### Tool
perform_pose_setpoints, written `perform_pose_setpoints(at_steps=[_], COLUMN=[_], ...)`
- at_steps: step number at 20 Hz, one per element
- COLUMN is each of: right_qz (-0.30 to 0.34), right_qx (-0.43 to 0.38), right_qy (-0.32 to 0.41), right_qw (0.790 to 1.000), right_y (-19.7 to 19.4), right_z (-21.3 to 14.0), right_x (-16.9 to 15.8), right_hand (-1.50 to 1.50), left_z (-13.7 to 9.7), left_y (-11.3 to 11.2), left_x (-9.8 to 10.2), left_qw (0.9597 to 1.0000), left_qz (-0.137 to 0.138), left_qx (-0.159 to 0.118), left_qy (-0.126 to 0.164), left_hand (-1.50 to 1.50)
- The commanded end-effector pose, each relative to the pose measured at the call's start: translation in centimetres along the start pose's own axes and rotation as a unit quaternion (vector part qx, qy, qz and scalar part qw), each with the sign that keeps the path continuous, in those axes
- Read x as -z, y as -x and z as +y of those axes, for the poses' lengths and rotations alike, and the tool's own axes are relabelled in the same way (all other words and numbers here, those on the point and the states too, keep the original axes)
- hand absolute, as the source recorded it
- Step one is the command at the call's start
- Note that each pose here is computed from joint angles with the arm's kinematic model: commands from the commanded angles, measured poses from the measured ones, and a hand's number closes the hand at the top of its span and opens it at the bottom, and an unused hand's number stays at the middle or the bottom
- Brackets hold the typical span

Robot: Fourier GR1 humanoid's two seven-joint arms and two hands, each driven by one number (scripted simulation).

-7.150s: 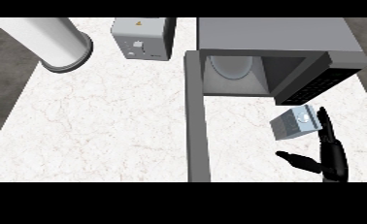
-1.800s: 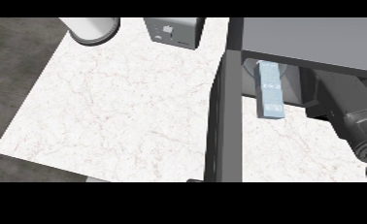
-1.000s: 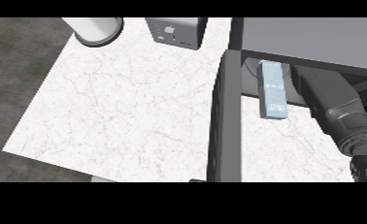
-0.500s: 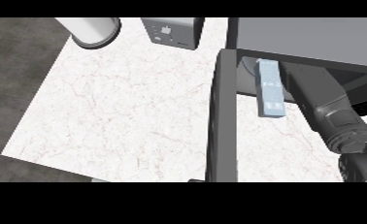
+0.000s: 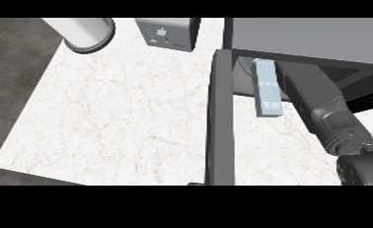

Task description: Pick up the milk, place it into the microwave and close the microwave

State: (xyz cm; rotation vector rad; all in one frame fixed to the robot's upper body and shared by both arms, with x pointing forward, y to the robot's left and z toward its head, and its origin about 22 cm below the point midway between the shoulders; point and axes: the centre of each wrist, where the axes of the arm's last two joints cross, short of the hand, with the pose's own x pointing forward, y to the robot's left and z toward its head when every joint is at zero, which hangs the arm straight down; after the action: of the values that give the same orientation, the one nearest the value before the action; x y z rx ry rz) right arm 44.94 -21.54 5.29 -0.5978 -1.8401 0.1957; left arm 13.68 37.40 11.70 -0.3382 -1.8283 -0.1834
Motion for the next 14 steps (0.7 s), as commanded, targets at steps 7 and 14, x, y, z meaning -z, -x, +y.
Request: perform_pose_setpoints(at_steps=[7, 14], right_qz=[0.000, -0.002], right_qx=[0.040, 0.191], right_qy=[-0.049, -0.119], right_qw=[0.998, 0.974], right_y=[1.6, 2.9], right_z=[-2.2, -0.6], right_x=[-0.2, -2.2], right_hand=[-1.50, -1.50], left_z=[-2.4, -3.7], left_y=[3.0, 5.2], left_x=[0.0, 1.1], left_qw=[0.9990, 0.9922], left_qz=[0.000, 0.029], left_qx=[-0.023, -0.046], left_qy=[0.039, 0.112], left_hand=[-1.50, -1.50])
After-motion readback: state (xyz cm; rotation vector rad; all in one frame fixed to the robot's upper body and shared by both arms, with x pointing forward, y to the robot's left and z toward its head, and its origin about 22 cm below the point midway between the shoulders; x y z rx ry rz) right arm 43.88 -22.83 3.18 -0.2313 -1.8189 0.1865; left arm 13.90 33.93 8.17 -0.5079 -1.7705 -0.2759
